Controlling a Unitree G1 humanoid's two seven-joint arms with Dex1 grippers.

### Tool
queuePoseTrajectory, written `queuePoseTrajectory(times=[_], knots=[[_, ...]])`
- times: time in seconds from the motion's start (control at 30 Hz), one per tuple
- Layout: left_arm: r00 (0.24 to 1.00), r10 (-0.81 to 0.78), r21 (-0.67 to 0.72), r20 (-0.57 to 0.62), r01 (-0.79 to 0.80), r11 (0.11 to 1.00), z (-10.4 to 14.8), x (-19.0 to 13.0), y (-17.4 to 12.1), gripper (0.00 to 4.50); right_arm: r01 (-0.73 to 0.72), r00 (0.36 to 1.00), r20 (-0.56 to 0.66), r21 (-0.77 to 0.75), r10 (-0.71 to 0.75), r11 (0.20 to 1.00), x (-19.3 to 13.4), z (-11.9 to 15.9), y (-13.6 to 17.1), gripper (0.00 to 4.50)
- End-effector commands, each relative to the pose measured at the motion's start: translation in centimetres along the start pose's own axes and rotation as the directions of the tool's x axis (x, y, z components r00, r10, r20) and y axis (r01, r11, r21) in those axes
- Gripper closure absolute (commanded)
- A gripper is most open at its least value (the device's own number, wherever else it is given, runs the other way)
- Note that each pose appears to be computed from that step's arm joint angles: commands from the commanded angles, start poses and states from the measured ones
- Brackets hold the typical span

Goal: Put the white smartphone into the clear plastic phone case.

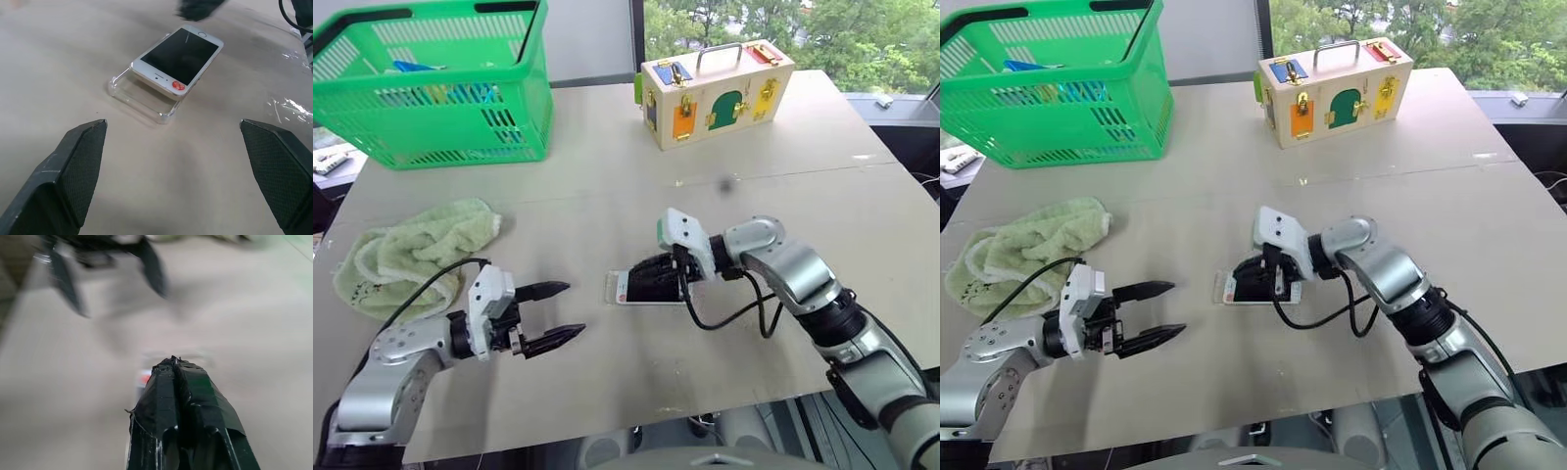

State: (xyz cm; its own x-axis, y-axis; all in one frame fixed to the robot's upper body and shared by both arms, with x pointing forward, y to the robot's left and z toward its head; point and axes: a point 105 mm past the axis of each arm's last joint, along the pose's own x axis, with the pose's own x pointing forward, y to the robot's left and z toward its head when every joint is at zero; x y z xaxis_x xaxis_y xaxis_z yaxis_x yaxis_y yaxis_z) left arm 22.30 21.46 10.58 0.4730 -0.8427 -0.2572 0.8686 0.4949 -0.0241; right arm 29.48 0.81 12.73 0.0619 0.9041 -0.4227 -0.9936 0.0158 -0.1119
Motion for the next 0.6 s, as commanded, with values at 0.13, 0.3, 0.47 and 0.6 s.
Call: queuePoseTrajectory(times=[0.13,0.3,0.47,0.6], knots=[[1.0,0.007,0.041,0.015,-0.008,0.999,1.0,-0.7,-0.1,0.0,-0.04,0.994,-0.1,-0.059,0.034,0.997,1.4,-2.0,0.3,4.45],[1.0,0.02,0.043,0.012,-0.021,0.999,0.9,-1.0,-0.1,0.0,-0.095,0.972,-0.223,-0.08,0.075,0.992,2.1,-4.8,0.9,4.45],[1.0,0.025,0.043,0.012,-0.026,0.999,0.9,-1.0,-0.2,0.0,-0.134,0.943,-0.318,-0.092,0.098,0.987,2.6,-7.4,1.3,4.45],[1.0,0.023,0.041,0.011,-0.023,0.999,0.9,-0.9,-0.3,0.0,-0.152,0.923,-0.368,-0.079,0.113,0.985,3.1,-9.0,1.6,4.45]])
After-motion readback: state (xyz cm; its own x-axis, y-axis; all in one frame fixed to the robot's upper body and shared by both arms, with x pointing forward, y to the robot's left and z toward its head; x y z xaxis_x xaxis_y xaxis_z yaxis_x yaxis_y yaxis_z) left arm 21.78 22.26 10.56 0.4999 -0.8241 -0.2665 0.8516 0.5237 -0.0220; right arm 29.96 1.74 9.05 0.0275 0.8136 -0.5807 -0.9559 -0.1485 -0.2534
